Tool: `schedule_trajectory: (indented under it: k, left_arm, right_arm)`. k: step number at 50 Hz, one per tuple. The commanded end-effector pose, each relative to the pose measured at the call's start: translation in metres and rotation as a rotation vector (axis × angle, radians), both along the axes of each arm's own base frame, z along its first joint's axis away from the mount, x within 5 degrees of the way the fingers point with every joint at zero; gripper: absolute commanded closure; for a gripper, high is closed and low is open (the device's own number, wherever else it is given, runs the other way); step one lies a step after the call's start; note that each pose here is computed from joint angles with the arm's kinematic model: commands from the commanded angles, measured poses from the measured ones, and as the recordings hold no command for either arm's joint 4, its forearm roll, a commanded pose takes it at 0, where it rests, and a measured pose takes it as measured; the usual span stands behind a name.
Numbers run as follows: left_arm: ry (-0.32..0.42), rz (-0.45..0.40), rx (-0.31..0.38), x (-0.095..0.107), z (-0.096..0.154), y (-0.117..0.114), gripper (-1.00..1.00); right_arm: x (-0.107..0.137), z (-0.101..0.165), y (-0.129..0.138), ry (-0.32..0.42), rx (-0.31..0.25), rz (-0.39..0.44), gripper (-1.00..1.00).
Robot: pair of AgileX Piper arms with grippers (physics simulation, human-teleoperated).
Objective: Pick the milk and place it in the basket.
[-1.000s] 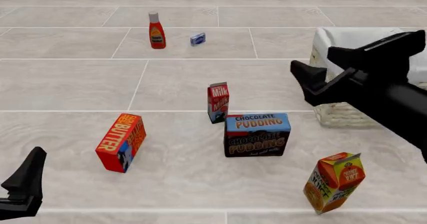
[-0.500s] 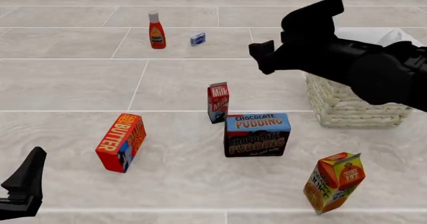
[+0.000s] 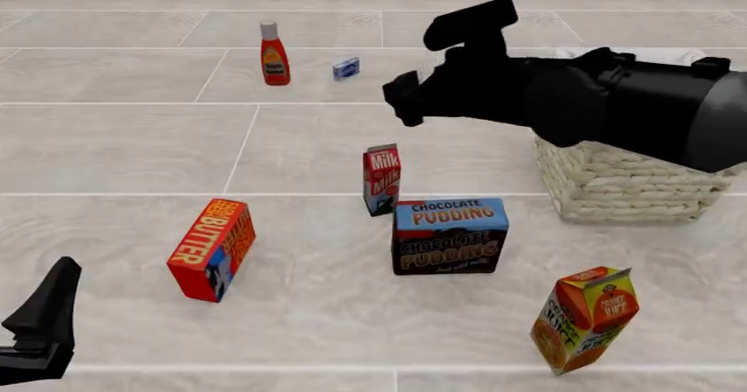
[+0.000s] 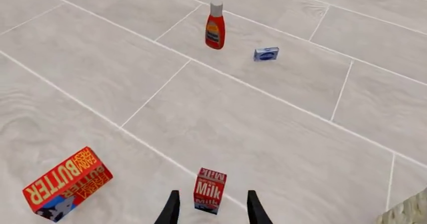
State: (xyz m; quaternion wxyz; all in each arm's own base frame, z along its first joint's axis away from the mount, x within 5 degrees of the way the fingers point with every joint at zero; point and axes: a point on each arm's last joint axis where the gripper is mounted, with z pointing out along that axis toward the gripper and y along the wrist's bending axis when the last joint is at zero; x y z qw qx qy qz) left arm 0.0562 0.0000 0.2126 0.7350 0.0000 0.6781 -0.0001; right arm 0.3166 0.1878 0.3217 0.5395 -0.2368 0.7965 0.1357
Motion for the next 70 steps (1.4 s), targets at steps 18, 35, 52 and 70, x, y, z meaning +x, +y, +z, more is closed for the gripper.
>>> schedule_trajectory:
  k: [18,35,52,70]
  left_arm:
    - [0.0,0.0,0.0,0.0,0.0,0.0,-1.0]
    - [0.0,0.0,0.0,0.0,0.0,0.0,-1.0]
    - [0.0,0.0,0.0,0.0,0.0,0.0,-1.0]
    - [0.0,0.0,0.0,0.0,0.0,0.0,-1.0]
  right_arm:
    - [0.038,-0.045,0.031,0.089,-0.009,0.0,-1.0]
    - [0.055,-0.068,0.034,0.122,-0.017,-0.02,-1.0]
    - [0.061,-0.085,0.041,0.15,-0.011,-0.023,-1.0]
    - [0.07,-0.109,0.044,0.184,-0.011,-0.038,-1.0]
